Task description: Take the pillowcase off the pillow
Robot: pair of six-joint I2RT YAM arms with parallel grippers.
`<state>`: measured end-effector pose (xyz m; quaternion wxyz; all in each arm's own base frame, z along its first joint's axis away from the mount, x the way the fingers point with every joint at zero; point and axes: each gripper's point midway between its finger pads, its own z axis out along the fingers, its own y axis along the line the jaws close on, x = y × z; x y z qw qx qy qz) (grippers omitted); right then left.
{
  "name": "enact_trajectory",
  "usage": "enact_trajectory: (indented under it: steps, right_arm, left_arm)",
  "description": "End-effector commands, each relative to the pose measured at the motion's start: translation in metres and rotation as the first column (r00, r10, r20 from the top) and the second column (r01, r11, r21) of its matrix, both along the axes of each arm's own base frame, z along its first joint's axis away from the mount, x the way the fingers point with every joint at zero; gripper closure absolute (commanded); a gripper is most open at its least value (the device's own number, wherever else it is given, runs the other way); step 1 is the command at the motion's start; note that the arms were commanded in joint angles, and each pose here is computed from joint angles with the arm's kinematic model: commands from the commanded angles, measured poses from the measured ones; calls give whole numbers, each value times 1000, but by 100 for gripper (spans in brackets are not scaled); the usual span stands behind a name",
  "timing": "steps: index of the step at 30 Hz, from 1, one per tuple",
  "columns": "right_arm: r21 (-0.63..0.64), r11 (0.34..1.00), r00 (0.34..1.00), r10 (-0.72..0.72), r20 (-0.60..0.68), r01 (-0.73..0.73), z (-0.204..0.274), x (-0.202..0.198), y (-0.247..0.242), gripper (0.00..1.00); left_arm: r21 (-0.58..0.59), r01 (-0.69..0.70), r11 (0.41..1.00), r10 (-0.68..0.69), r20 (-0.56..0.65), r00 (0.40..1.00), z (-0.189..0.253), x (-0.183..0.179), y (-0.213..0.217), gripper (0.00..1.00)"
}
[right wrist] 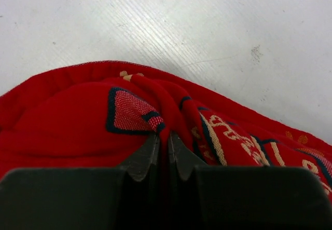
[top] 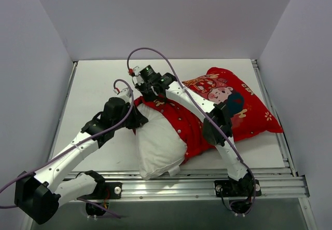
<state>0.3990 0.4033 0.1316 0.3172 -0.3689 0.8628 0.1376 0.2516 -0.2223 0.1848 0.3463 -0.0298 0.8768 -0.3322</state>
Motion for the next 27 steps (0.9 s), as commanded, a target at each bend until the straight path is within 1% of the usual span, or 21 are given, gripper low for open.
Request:
enact_trajectory:
  steps: [1,4,5,9,12,14,16,18,19,20,21,22,23,24,25,26,27]
  right_arm:
    - [-115,970,975,-206,85,215,0,38,-56,100]
    - [-87,930,929,-344,133,357,12,66,-82,100]
    - [-65,905,903,-411,125,421,13,77,-96,100]
    - [-16,812,806,-577,133,584,18,106,-138,100]
    - [24,791,784,-609,119,611,23,115,-145,100]
    - [23,765,756,-641,132,644,22,121,-153,100]
    - [13,716,710,-694,122,698,18,125,-171,100]
    - [-9,662,657,-743,126,750,10,127,-192,100]
    - [-19,627,623,-771,131,779,7,131,-211,100]
    - [-12,605,601,-788,136,796,12,131,-222,100]
    - [-25,582,580,-804,135,813,7,130,-235,100]
    - [-20,554,551,-824,131,832,7,130,-246,100]
    - [1,516,512,-849,134,856,18,134,-268,100]
    - [2,496,492,-861,131,868,18,133,-280,100]
    - [15,467,461,-878,125,884,20,134,-292,100]
    - [42,425,417,-900,126,904,33,136,-315,100]
    - [54,401,393,-911,124,914,37,137,-326,100]
  left_arm:
    - [-31,65,997,-63,52,997,34,-18,-6,98]
    - [-25,68,997,-66,54,996,41,-30,-7,98]
    - [-29,68,997,-66,55,996,44,-33,-8,98]
    - [-37,72,997,-69,73,995,56,-51,-10,98]
    - [-49,89,995,-85,70,994,62,-60,-12,98]
    - [-55,115,992,-111,68,992,67,-69,-16,98]
    - [-57,118,991,-114,73,991,74,-76,-14,98]
    - [-76,92,993,-86,78,993,81,-81,-5,98]
    - [-50,29,998,-25,83,996,80,-77,8,98]
    - [-46,0,999,4,84,996,81,-78,16,98]
    - [-44,-37,998,41,98,994,86,-78,26,98]
    - [5,-77,997,76,78,994,78,-81,40,98]
    - [26,-155,988,152,105,983,84,-74,54,98]
    - [55,-199,978,193,104,976,83,-72,64,98]
    - [118,-238,964,229,85,970,75,-75,79,98]
    - [130,-334,933,322,107,941,81,-68,94,98]
    - [180,-376,909,364,96,926,75,-71,108,98]
